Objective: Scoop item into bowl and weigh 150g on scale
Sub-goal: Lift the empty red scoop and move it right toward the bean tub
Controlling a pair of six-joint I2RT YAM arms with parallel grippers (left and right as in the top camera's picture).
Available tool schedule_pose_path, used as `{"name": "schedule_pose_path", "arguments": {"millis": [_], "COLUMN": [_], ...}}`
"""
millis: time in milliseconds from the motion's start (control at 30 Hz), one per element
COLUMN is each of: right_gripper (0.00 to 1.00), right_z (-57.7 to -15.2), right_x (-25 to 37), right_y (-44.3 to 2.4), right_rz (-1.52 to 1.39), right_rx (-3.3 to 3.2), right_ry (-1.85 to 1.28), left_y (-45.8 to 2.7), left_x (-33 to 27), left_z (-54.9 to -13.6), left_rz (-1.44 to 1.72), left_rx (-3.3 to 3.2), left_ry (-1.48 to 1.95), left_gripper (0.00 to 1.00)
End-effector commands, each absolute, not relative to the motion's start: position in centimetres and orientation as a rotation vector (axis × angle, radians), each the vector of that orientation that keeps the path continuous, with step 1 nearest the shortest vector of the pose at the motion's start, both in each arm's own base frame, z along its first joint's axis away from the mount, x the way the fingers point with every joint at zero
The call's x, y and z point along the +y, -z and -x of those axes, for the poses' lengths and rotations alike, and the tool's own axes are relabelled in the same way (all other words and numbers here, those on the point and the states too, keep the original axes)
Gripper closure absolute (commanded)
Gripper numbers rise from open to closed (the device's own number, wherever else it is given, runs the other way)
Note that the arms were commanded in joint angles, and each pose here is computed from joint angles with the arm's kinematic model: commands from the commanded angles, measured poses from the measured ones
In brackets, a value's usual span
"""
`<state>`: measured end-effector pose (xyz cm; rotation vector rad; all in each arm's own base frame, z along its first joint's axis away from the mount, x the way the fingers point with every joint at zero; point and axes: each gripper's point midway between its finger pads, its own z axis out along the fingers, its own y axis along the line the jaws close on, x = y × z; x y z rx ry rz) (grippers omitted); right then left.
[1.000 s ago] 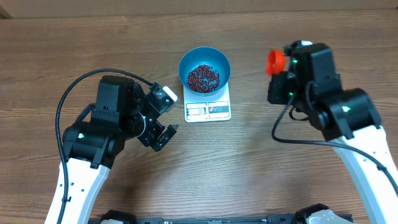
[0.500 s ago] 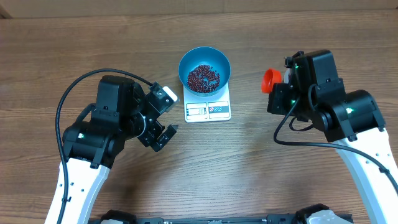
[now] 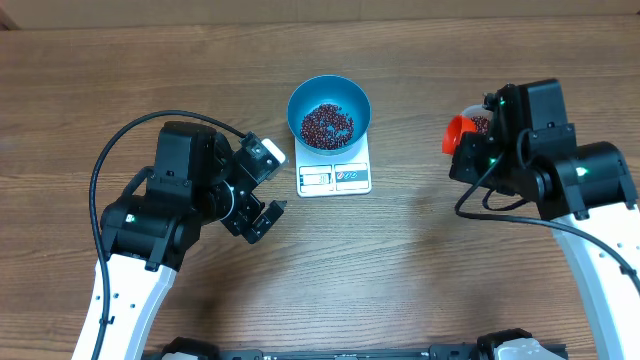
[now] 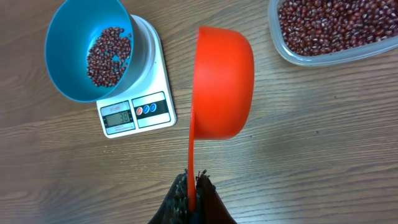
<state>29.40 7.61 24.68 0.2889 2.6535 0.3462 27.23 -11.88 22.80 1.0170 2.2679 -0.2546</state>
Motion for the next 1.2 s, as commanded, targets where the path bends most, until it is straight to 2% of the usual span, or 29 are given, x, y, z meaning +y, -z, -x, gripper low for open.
{"name": "schedule_pose_path", "arguments": {"millis": [0,367,567,1167], "right_gripper": [0.96,0.96,0.96,0.96], "right_z": [-29.6,-30.3,-32.1,-34.5], "right_x": [8.3,8.3,6.1,6.5], "right_y": [-26.2,-26.5,-27.3,-29.0], "right_rz": [-0.32,-0.335,-0.377,-0.455], "right_rx": [2.61,2.576,2.481,2.357], "right_ry": [-0.439,-0.438,-0.282,-0.351], "left_y": [-23.7,-23.7,-23.7,-23.7], "left_x": [-11.8,-11.8,-11.8,-11.8], "left_z": [-27.7,-27.7,-27.7,-27.7], "left_rz": [-0.993,-0.993,-0.993,-0.993], "left_rx": [2.254,2.254,2.254,2.254], "left_ry": [0.247,0.247,0.247,0.247], "left_gripper": [0.0,0.0,0.0,0.0]}}
